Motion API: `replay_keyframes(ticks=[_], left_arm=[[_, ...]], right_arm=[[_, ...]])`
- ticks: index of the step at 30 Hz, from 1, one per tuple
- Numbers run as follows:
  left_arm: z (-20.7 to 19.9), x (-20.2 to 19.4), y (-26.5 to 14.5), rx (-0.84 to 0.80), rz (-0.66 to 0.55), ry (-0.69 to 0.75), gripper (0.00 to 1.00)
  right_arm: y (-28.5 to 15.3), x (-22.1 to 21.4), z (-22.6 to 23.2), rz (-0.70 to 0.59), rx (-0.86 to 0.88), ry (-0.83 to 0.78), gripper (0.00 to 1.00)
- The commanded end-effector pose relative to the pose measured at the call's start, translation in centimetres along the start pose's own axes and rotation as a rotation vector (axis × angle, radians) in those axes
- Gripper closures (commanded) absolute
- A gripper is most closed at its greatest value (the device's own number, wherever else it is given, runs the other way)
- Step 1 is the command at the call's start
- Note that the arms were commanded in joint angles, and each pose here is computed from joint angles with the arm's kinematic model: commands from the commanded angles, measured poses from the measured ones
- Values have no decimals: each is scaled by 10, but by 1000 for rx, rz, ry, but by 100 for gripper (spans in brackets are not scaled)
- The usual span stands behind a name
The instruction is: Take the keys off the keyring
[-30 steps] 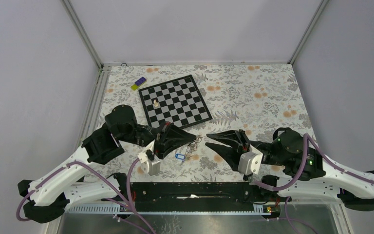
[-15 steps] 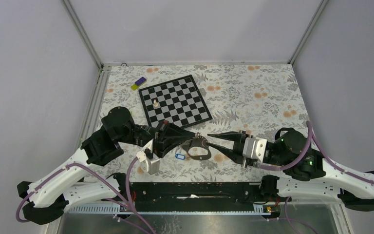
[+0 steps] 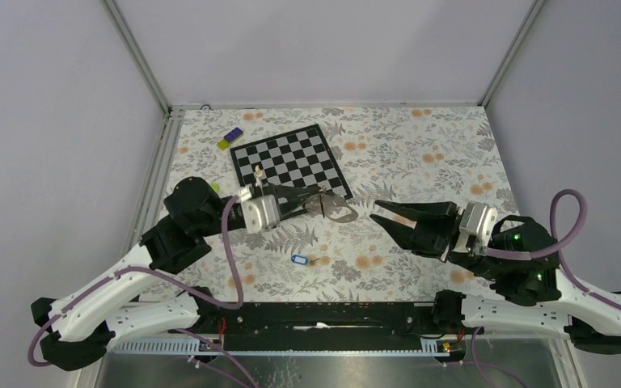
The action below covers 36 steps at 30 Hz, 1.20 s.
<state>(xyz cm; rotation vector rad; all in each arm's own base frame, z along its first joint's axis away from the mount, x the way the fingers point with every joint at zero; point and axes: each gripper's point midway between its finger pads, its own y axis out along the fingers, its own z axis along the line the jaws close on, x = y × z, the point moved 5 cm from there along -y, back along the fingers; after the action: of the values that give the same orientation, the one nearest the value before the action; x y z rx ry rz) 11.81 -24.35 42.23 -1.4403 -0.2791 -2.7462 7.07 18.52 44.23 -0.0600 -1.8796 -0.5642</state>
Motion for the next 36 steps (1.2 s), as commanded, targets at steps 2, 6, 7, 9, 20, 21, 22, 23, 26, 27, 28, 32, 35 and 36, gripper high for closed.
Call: replay_keyframes(ticks=[2, 6, 7, 9, 20, 21, 22, 23, 26, 27, 28, 32, 35, 36], left_arm=[[46, -1, -8, 419, 81, -343, 100], [33, -5, -5, 298, 127, -285, 100], [27, -3, -4, 246, 107, -261, 100], [14, 1, -3, 129, 67, -191, 100], [-35, 14, -13, -341, -71, 204, 100], [-38, 14, -14, -356, -76, 219, 100], [-39, 13, -15, -369, -77, 228, 100], [-39, 14, -15, -381, -77, 238, 100], [-41, 15, -14, -429, -77, 253, 100], [-43, 16, -13, -445, -88, 258, 100], [-43, 17, -12, -454, -97, 262, 100], [-43, 23, -11, -476, -135, 288, 100], [-45, 28, -11, -506, -154, 292, 100], [-47, 29, -12, -519, -160, 287, 100]], right_arm=[[3, -2, -8, 0, -100, 76, 66], [8, -12, -6, 20, -104, 62, 65], [10, -14, -5, 29, -102, 57, 64], [14, -18, -3, 51, -88, 46, 64], [14, -9, -4, 53, -59, 18, 63], [12, -6, -4, 48, -53, 17, 63], [11, -2, -4, 43, -45, 17, 62], [9, 2, -4, 34, -39, 22, 62], [7, 3, -4, 30, -35, 31, 61], [7, -2, -2, 43, -29, 28, 61], [8, -7, -1, 58, -27, 25, 61], [16, -26, 6, 122, -8, 7, 59], [20, -35, 6, 153, -14, -24, 59], [22, -37, 5, 162, -18, -34, 59]])
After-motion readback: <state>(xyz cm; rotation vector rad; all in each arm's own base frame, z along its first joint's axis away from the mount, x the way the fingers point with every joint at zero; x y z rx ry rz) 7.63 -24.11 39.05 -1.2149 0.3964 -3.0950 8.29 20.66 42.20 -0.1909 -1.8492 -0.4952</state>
